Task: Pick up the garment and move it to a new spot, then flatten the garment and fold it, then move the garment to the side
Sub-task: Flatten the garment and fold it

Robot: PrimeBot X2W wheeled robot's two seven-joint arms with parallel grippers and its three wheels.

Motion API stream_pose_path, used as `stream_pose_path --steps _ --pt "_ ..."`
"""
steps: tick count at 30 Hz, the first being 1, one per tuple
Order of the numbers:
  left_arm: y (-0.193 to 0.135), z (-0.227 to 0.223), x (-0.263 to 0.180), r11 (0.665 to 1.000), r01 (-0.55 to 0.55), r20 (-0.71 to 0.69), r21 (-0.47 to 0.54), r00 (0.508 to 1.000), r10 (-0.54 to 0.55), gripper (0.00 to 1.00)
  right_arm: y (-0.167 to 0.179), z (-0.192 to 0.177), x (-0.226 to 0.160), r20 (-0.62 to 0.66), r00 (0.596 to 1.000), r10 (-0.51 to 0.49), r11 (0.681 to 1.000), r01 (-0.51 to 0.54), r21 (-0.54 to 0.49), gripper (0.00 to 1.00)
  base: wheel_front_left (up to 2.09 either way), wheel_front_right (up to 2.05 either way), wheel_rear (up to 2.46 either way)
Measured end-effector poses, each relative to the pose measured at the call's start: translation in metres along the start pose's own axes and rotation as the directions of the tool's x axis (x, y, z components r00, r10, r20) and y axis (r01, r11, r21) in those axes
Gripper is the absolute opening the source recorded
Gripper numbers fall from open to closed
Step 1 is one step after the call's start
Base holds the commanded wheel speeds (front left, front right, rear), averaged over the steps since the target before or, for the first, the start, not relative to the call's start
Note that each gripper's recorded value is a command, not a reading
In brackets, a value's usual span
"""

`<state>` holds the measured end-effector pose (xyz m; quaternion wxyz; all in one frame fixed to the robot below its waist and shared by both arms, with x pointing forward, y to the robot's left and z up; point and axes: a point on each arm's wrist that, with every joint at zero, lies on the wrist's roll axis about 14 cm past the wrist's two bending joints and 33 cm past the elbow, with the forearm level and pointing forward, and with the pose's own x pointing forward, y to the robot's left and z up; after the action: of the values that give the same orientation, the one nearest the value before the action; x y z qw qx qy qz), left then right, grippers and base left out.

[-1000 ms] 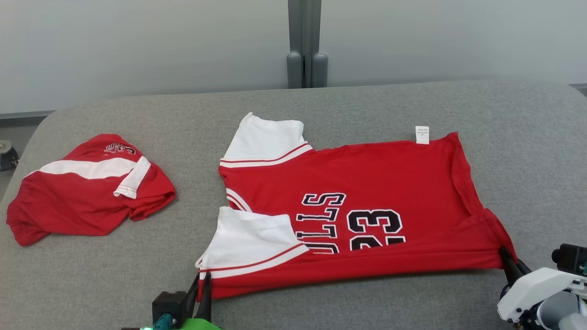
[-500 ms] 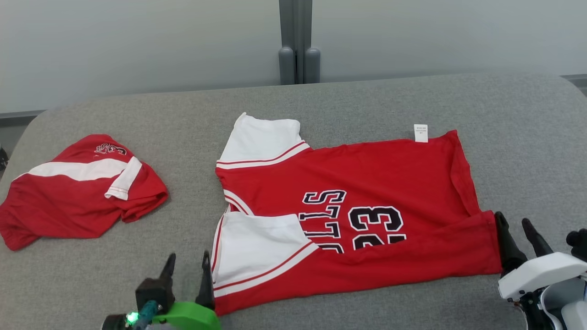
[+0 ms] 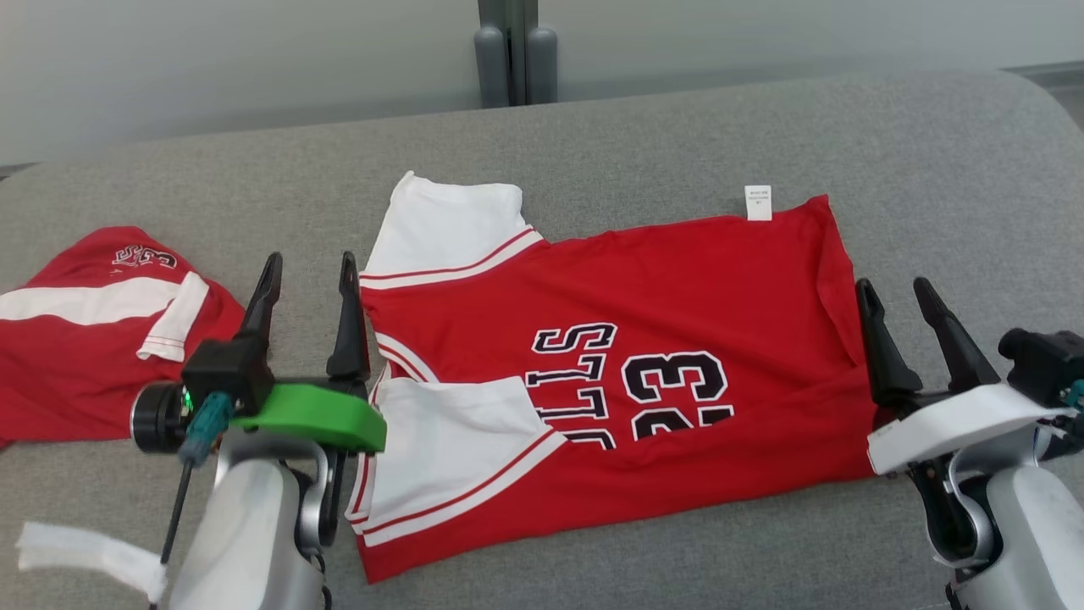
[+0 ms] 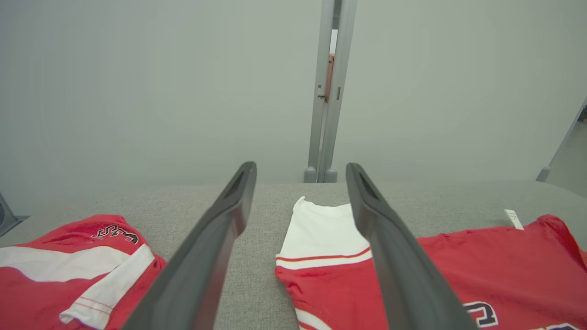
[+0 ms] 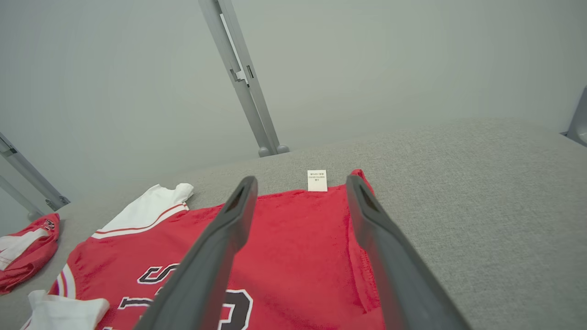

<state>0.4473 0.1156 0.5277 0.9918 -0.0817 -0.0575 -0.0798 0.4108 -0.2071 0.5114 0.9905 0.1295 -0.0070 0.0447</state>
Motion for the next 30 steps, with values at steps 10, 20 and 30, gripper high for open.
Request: stream_pose_path --steps 10,20,30 --pt "-0.020 -0.041 0.102 0.944 0.285 -0.368 0.163 0.906 -0.210 1.00 0.008 0.017 0.057 0.031 0.998 0.061 0.996 -0.059 -0.061 1.00 0.00 0.00 0.00" --pt "-0.007 -0.114 0.140 0.833 0.497 -0.754 0.244 0.637 -0.160 1.00 -0.003 0.017 0.095 0.033 0.996 0.077 0.990 -0.073 -0.123 1.00 0.00 0.00 0.00" --pt "0.011 -0.164 0.160 0.840 0.503 -0.837 0.204 0.535 -0.118 1.00 -0.029 0.003 0.092 0.004 1.000 0.016 0.989 -0.015 -0.150 1.00 0.00 0.00 0.00"
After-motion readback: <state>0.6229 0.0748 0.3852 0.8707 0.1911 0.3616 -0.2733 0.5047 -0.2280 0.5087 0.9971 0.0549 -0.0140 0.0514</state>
